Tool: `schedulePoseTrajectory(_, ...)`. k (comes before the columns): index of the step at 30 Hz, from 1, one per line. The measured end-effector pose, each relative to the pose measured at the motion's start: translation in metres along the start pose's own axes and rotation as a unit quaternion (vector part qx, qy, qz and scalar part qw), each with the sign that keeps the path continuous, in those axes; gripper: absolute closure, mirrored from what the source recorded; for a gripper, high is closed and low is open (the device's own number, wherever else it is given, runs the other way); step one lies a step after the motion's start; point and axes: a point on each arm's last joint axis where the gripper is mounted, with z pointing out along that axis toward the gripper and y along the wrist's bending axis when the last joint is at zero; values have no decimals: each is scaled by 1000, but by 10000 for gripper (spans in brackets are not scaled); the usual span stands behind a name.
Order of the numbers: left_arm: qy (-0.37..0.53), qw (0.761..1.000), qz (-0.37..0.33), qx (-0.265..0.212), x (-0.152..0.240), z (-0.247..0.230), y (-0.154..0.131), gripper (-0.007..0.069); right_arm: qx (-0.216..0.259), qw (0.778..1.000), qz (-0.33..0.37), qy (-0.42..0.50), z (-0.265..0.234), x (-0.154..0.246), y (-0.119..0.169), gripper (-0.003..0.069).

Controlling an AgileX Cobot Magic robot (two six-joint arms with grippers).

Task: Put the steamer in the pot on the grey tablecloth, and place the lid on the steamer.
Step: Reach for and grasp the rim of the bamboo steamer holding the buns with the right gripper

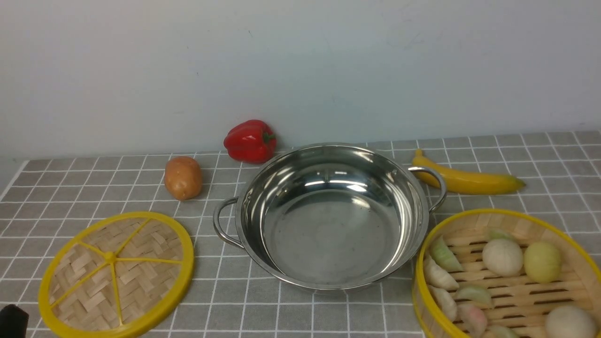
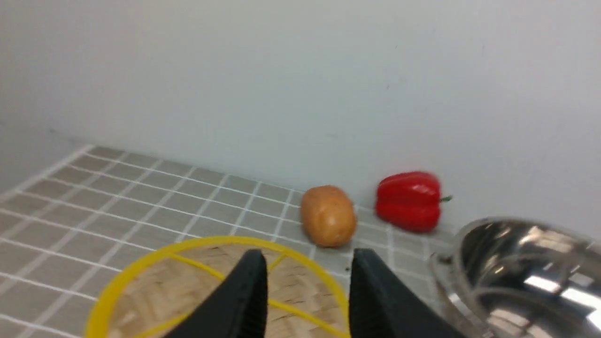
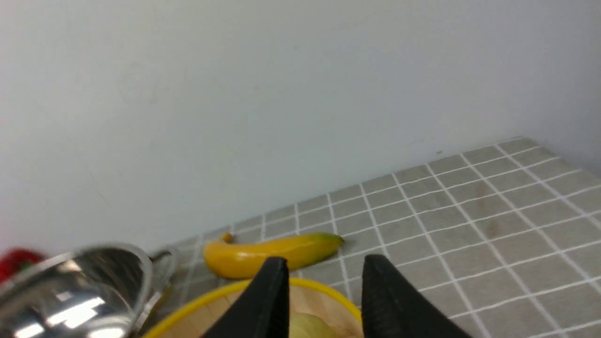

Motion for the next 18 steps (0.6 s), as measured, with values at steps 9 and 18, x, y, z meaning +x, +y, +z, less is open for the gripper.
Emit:
schedulePoseTrajectory(9,6,985,-171,14,1,0,-3,382,-15,978,207,-11,0,-3,2,419)
schedulePoseTrajectory(18,-46,980,-191,45,-10,-1,-6,382,-21,954,298,-15,0,-4,3,419)
